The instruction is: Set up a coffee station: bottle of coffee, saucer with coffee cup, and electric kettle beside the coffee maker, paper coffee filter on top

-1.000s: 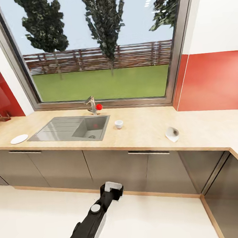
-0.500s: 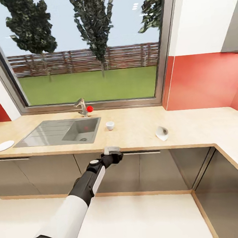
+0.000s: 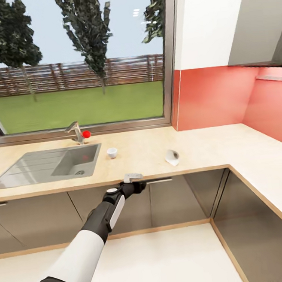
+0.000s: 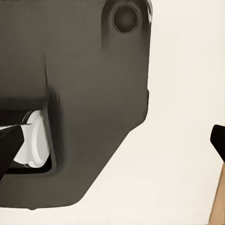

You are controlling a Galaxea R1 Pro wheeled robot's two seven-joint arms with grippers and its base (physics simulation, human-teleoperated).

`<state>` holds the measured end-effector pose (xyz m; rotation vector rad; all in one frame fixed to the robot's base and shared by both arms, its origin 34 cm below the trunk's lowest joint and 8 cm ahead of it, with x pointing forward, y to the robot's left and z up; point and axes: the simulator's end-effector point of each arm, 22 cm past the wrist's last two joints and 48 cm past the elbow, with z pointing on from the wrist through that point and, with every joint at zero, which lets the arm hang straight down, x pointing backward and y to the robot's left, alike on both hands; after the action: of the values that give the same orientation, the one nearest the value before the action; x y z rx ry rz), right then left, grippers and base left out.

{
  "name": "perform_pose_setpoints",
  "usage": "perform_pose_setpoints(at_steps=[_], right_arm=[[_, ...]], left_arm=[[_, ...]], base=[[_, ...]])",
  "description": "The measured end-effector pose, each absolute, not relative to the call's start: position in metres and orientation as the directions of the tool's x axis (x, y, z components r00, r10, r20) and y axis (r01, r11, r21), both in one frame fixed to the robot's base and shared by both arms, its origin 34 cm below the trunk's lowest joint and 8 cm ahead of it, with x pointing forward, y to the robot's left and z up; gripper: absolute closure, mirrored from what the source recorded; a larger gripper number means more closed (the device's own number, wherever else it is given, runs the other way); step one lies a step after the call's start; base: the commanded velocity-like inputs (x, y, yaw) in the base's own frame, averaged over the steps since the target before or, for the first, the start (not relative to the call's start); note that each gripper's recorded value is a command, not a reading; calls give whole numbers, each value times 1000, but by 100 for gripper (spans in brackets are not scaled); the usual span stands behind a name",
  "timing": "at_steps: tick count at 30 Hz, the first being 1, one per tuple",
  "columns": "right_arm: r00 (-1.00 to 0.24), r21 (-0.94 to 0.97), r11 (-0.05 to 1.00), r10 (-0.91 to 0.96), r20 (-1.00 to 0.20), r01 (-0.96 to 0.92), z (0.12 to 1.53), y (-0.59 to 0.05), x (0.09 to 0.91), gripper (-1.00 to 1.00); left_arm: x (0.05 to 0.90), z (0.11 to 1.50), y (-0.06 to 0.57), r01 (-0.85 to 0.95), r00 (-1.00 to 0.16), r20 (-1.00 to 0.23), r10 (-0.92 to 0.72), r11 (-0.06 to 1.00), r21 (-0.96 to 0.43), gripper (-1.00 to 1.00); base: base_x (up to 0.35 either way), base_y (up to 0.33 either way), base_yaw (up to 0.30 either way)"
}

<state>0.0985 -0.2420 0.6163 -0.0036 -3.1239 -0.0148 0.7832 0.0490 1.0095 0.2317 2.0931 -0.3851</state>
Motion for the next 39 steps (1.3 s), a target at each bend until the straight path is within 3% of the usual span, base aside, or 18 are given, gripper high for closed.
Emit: perform_pose_setpoints(at_steps=[15, 39], right_arm=[[-1000, 11, 1000, 1, 11, 1, 616, -241, 101, -100], [-1000, 12, 1000, -4, 13, -4, 616, -241, 100, -100]], left_arm=[[779, 1006, 51, 305, -521, -853, 10, 936, -176, -100], [781, 1012, 50, 309, -508, -861, 11, 936, -170, -100]], base=[[28, 0, -240], [329, 0, -4]])
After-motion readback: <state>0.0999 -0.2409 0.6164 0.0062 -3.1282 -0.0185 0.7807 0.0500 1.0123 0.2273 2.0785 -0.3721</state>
